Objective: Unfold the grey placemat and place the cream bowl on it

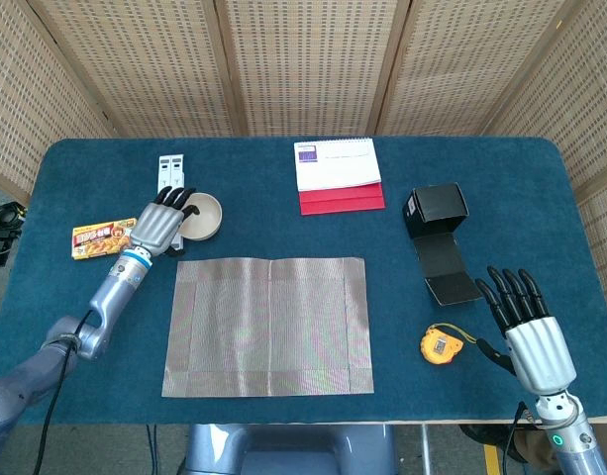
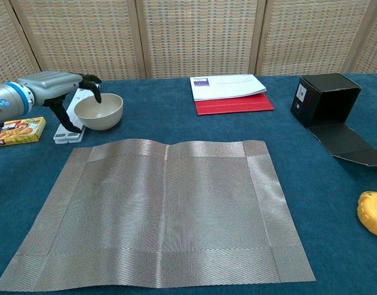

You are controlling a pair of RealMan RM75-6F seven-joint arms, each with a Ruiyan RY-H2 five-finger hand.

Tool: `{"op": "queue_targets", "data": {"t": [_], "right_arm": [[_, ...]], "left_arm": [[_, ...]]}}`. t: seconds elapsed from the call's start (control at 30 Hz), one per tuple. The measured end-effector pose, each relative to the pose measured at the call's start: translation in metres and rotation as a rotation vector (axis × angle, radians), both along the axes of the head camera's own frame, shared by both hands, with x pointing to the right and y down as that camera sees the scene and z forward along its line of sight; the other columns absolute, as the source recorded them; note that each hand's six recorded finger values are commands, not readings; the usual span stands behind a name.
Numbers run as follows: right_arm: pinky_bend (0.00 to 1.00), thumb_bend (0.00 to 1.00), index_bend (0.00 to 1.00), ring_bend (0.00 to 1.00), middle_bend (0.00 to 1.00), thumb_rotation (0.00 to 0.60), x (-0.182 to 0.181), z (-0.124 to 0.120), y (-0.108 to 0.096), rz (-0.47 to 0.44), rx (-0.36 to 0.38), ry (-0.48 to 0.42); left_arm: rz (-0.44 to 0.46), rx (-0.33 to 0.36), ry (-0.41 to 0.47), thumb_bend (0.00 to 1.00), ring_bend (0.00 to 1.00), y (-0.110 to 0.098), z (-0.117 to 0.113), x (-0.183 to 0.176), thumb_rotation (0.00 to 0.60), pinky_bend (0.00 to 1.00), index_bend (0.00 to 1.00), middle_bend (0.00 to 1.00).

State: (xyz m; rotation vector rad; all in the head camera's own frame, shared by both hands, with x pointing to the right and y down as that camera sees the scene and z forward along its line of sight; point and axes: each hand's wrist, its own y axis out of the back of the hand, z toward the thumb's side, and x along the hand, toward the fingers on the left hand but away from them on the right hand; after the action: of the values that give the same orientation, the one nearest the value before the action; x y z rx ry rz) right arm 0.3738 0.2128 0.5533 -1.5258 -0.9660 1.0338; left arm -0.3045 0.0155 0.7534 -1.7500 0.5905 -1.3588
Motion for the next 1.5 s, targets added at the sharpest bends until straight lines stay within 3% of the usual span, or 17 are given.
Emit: {"op": "queue_targets", "data": {"t": [0.23, 0.4, 0.63, 0.83, 1.03, 1.23, 1.5], "right_arm": [[0.0, 0.0, 0.0, 0.0, 0.0, 0.6, 0.003, 0.004, -0.003, 0.012, -0.012, 0.005], [0.0, 0.0, 0.0, 0.0, 0.0, 0.6, 0.003, 0.004, -0.004, 0.013, -0.01, 0.003], [0.0, 0.0, 0.0, 0.0, 0.0, 0.6, 0.002, 0.003, -0.003, 0.009, -0.009, -0.002], [0.0, 0.0, 0.0, 0.0, 0.0, 0.6, 0.001, 0.001, -0.002, 0.005, -0.006, -0.007], [0.0, 0.0, 0.0, 0.0, 0.0, 0.6, 0.001, -0.002, -0.001, 0.005, 0.002, -0.013], [0.0, 0.0, 0.0, 0.0, 0.0, 0.6, 0.0, -0.007, 0.001, 0.001, 0.012, -0.02], [0.0, 0.0, 0.01, 0.0, 0.0, 0.6, 0.002, -0.011, 0.001, 0.005, 0.022, -0.026]], "left_arm": [[-0.04, -0.026, -0.021, 0.4, 0.0, -0.007, 0.017, 0.009, 0.6, 0.0, 0.61, 0.0], [-0.065, -0.035, -0.018, 0.55, 0.0, -0.01, 0.022, 0.011, 0.6, 0.0, 0.66, 0.0], [-0.049, 0.003, 0.021, 0.56, 0.0, -0.014, 0.012, 0.016, 0.6, 0.0, 0.71, 0.0], [0.036, 0.042, 0.119, 0.56, 0.0, -0.009, -0.006, 0.038, 0.6, 0.0, 0.71, 0.0], [0.177, 0.014, 0.247, 0.56, 0.0, 0.02, -0.027, 0.076, 0.6, 0.0, 0.71, 0.0], [0.348, -0.039, 0.35, 0.56, 0.0, 0.071, -0.055, 0.115, 0.6, 0.0, 0.71, 0.0], [0.528, -0.08, 0.319, 0.56, 0.0, 0.134, -0.082, 0.123, 0.6, 0.0, 0.71, 0.0]]}}
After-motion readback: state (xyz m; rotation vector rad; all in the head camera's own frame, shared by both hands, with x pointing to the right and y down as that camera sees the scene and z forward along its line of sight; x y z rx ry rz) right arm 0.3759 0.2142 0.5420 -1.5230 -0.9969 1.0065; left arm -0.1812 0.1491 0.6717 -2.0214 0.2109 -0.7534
